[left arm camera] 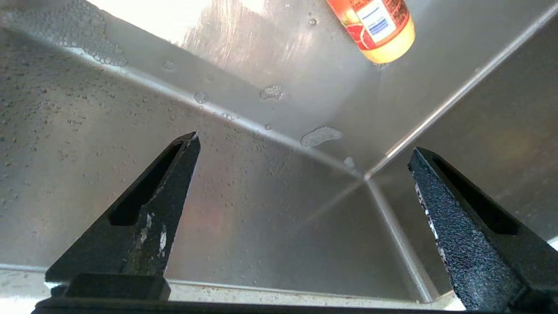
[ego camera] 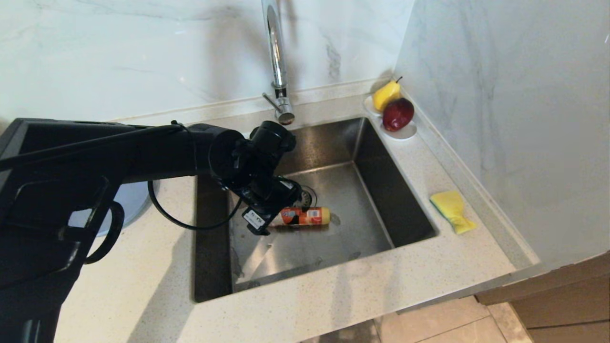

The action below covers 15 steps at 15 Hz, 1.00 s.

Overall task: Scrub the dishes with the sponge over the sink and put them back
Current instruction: Place the bowl on the plate

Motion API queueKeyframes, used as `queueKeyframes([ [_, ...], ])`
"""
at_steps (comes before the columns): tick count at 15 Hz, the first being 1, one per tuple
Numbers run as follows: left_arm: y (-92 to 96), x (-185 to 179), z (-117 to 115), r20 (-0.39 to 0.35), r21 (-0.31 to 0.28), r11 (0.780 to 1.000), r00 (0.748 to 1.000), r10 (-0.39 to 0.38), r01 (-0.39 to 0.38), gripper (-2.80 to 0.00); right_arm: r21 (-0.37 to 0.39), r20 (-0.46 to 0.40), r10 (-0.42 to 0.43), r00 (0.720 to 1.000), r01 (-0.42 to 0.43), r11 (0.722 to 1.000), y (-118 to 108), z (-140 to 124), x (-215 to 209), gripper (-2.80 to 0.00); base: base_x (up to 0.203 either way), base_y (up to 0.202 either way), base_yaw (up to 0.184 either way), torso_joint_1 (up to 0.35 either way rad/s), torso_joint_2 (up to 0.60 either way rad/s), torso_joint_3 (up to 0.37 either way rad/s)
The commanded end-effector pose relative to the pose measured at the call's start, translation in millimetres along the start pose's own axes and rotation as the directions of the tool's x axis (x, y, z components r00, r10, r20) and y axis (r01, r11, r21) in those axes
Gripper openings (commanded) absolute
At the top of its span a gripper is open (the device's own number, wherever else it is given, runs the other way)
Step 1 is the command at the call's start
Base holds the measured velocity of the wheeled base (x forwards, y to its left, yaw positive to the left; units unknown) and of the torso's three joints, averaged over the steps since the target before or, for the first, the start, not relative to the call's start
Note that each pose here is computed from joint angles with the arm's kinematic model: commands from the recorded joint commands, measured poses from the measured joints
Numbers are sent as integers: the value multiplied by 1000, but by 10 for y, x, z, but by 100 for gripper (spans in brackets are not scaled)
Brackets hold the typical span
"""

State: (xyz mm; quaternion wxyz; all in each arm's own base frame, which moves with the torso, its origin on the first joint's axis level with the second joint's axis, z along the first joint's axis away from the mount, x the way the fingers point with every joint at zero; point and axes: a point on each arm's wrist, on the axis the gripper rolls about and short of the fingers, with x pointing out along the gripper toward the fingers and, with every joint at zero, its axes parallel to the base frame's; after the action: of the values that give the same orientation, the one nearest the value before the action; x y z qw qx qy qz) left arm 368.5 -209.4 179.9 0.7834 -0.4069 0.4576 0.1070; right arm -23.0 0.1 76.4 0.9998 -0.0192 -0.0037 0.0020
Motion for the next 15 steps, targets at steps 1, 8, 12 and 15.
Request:
queueKeyframes([
  [1,14,30,37,24,-14,1000,1000,11,-11,0,0,-1,0,1000,0,1000,0,0,1,-280,0,0,0,0,0,0],
  [8,41,147,37,84,-21,998,995,59,-58,0,0,-1,0,1000,0,1000,0,0,1,-280,0,0,0,0,0,0],
  [12,101,335,-40,75,0,992,989,124,-125,0,0,0,0,1000,0,1000,0,0,0,-280,0,0,0,0,0,0],
  [15,82,310,-52,131,-20,992,983,126,-124,0,0,-1,0,1000,0,1000,0,0,1,-280,0,0,0,0,0,0],
])
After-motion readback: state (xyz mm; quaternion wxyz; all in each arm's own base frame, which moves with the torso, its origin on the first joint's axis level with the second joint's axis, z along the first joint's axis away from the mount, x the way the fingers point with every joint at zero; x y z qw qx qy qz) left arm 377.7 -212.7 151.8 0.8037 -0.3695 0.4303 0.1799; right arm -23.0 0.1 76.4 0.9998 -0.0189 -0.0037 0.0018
